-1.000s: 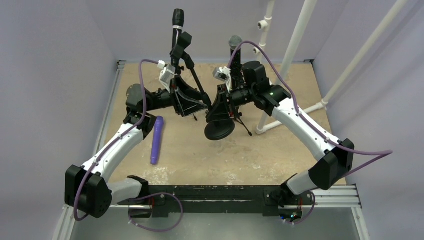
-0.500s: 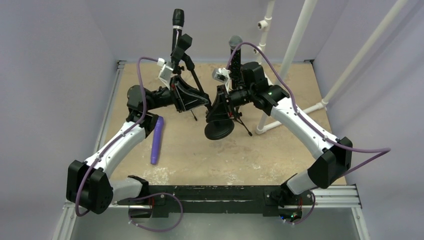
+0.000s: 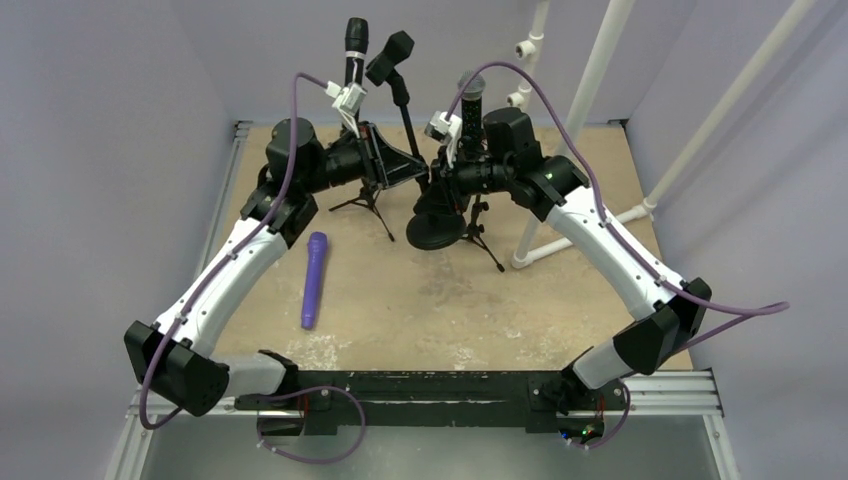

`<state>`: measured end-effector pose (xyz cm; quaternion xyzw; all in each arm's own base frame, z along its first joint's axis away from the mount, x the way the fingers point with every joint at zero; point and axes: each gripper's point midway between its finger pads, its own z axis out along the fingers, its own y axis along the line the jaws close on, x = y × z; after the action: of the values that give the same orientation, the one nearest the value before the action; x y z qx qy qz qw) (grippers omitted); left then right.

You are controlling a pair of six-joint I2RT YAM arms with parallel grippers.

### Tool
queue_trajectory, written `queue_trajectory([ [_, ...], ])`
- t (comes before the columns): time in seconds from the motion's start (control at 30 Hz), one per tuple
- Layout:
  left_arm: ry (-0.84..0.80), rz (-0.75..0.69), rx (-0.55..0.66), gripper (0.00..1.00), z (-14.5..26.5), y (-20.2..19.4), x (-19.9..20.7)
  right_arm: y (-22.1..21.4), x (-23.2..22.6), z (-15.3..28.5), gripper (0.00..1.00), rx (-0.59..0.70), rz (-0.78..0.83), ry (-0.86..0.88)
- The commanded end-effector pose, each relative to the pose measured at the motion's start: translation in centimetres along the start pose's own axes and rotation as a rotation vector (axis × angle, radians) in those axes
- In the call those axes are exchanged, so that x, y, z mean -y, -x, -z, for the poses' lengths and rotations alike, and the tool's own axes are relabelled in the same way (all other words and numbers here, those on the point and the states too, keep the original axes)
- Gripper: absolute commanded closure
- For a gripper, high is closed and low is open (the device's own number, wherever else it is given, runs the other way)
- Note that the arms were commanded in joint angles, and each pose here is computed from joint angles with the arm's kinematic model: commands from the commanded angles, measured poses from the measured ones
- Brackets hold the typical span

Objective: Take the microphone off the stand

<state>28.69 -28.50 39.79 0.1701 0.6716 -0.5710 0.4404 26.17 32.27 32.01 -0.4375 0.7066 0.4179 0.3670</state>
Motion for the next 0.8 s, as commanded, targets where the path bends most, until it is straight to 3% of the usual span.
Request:
queue_trajectory([
  [0.0,0.257,0.132,-0.001,0.81,1.0,0.6,-2.0,1.9,0.5,-0.7,1.00,0.013,0.126,-0.092],
  [0.13,0.187,0.023,0.001,0.44,1.9,1.0,0.0,1.7,-0.2,-0.5,1.00,0.017,0.127,-0.064],
  [0.27,0.044,-0.168,-0.028,0.24,2.8,0.6,2.8,1.6,-2.6,0.0,1.00,0.034,0.144,0.047],
  [0.5,-0.153,-0.478,-0.118,0.17,4.5,-1.4,5.2,1.4,-7.4,1.6,1.00,0.057,0.146,0.300],
  [0.77,-0.343,-0.557,-0.168,0.21,4.7,-2.7,6.6,0.6,-10.1,2.7,1.00,0.046,0.114,0.480],
])
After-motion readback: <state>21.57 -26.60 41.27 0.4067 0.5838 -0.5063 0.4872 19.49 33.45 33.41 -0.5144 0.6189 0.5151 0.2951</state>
